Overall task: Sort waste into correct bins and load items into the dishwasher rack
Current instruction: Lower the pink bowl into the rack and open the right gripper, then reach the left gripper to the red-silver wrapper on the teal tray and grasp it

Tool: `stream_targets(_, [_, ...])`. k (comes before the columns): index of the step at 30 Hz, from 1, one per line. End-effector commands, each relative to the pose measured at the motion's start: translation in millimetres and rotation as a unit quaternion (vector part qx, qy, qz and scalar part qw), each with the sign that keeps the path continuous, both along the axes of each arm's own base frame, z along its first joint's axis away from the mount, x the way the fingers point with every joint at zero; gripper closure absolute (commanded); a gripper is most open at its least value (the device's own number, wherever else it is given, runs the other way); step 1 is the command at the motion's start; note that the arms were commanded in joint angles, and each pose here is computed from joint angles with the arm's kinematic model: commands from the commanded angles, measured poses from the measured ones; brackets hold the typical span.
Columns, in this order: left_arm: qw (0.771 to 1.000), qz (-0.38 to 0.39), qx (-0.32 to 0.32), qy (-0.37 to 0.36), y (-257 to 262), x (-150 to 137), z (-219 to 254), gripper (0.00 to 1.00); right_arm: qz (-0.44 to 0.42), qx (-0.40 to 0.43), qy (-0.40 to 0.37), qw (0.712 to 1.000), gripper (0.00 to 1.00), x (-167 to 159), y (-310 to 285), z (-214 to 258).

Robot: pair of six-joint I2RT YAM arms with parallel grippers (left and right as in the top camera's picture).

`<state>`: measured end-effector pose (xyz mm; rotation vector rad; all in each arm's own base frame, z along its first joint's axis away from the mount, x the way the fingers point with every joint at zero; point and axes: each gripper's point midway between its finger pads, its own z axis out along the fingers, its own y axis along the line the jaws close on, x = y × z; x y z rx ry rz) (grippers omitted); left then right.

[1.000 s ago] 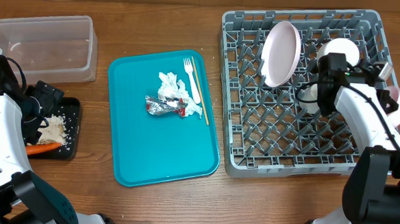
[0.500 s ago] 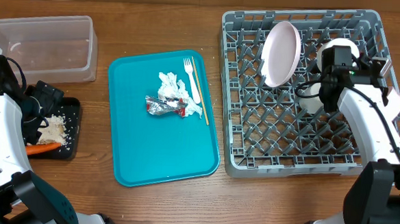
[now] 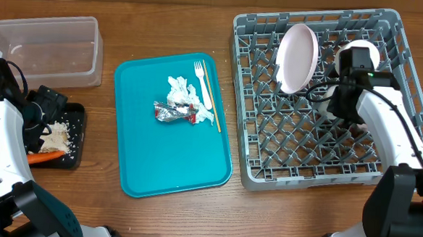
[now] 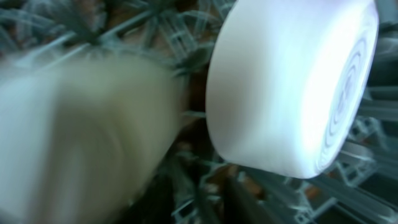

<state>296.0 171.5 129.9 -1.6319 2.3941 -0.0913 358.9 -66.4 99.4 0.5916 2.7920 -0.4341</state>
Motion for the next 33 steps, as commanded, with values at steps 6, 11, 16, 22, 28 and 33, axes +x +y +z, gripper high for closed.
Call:
stream_targets(6, [1.0,0.005,0.01,-0.011,4,2,10,0.0,0.022,0.125,-0.111,0.986,0.51,17,42,85])
stream_targets(11, [1.0,0.005,0.01,-0.011,3,2,9,0.0,0.042,0.169,-0.18,0.968,0.43,18,59,156])
stream_targets(16, [1.0,0.005,0.01,-0.011,3,2,9,0.0,0.135,0.314,-0.24,0.909,0.23,20,121,217])
stream_targets(22, [1.0,0.005,0.01,-0.011,3,2,9,0.0,0.259,0.323,-0.216,0.885,0.22,21,202,210])
stream_targets(28, [1.0,0.005,0.01,-0.011,3,2,9,0.0,0.33,0.226,-0.189,0.897,0.09,39,278,160])
stream_targets(33, [1.0,0.005,0.01,-0.011,4,2,10,0.0,0.344,0.207,-0.154,0.903,0.0,46,308,118])
